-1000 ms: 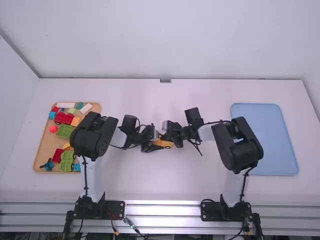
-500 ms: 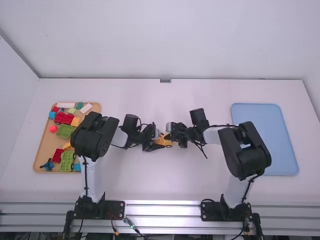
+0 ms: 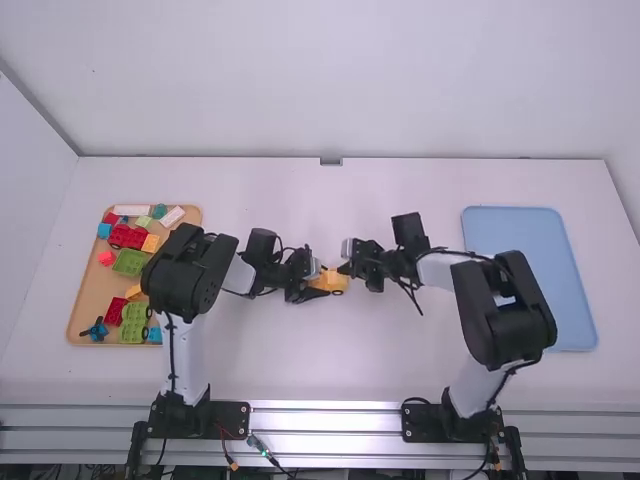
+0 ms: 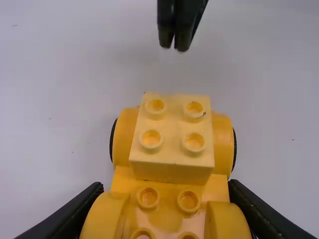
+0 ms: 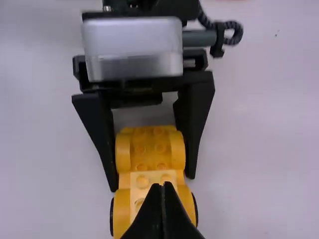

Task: Assemble lego blocks to make yellow taxi

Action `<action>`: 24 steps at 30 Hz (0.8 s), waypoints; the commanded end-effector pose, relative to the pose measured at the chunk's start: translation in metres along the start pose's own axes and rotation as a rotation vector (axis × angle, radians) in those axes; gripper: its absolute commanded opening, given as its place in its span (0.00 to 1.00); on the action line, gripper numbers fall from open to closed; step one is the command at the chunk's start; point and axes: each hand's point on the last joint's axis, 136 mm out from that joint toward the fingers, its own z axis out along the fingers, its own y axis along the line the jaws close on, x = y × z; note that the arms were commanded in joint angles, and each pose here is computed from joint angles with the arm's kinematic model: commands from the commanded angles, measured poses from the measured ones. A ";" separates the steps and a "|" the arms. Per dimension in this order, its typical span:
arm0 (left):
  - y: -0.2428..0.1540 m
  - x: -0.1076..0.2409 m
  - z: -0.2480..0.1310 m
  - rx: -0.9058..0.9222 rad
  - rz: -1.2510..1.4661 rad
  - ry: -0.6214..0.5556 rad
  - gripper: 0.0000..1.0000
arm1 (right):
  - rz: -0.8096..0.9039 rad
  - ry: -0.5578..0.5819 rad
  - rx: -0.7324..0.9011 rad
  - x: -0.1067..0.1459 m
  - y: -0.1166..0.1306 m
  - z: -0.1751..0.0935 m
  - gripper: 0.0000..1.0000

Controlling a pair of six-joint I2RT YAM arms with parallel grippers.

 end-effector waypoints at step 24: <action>-0.002 0.022 0.001 -0.021 -0.073 0.069 0.59 | 0.187 0.162 -0.050 0.071 0.023 0.027 0.00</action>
